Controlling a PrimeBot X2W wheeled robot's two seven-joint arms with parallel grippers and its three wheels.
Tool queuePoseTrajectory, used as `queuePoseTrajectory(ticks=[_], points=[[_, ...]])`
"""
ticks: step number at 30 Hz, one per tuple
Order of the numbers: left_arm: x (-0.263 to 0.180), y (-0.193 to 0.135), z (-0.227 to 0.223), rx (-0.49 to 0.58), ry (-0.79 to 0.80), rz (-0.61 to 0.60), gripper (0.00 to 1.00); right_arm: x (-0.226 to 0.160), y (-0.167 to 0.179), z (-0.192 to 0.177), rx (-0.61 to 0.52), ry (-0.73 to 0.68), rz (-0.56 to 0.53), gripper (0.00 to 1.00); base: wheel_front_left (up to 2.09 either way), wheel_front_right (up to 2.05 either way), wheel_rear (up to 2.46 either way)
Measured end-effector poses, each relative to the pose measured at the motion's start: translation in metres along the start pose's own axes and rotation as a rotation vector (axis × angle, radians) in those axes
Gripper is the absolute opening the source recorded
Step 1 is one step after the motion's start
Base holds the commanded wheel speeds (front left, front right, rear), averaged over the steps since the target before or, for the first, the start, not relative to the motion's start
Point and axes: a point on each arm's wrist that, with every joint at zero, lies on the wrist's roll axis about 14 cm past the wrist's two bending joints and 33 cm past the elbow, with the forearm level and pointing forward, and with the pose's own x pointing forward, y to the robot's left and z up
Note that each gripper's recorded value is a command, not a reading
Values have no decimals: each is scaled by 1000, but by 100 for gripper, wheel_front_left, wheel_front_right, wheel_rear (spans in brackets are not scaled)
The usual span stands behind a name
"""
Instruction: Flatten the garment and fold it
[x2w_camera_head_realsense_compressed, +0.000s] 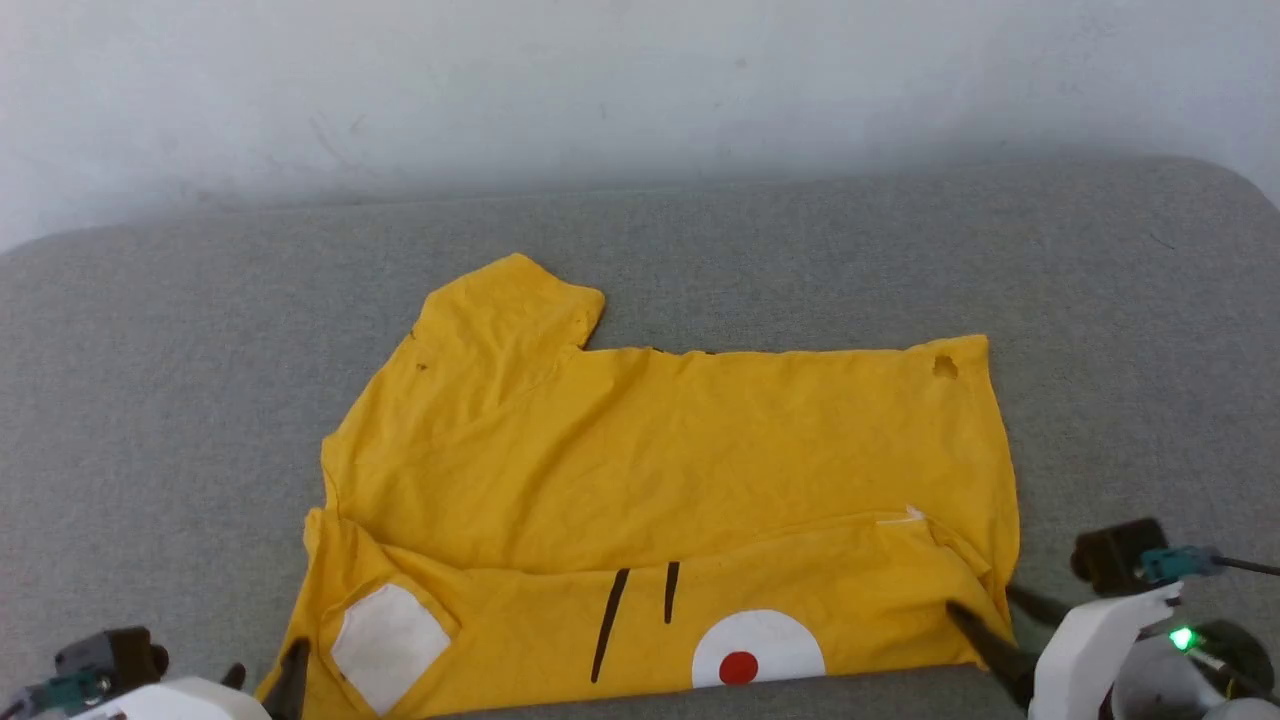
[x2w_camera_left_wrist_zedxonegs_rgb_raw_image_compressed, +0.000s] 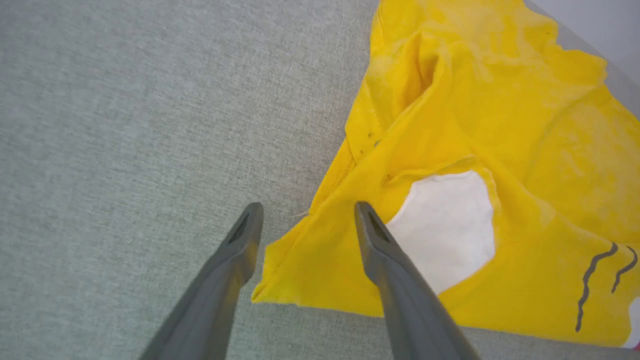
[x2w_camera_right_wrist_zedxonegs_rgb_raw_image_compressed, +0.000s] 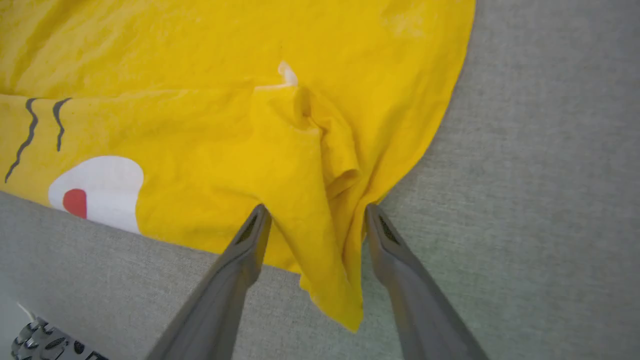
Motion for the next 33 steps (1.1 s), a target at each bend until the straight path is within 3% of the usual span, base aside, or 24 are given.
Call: queuePoseTrajectory(ticks=[8,13,25,30,33], points=[[11,-23,73,1,-241,-85,100,-37,-11,81,-20,-478,-116,100,0,0,0],[23,-53,117,31,-347,-164,100,-57,-6,113,-56,-653,-156,100,0,0,0],[106,-128,191,220,-401,-272,100,-37,0,154,-114,-739,-151,100,0,0,0],[147,-158,201,302,-323,-313,100,-17,-6,150,-104,-701,-153,100,0,0,0],[174,-171,184,368,-193,-334,100,-6,-12,143,-93,-665,-162,100,0,0,0]])
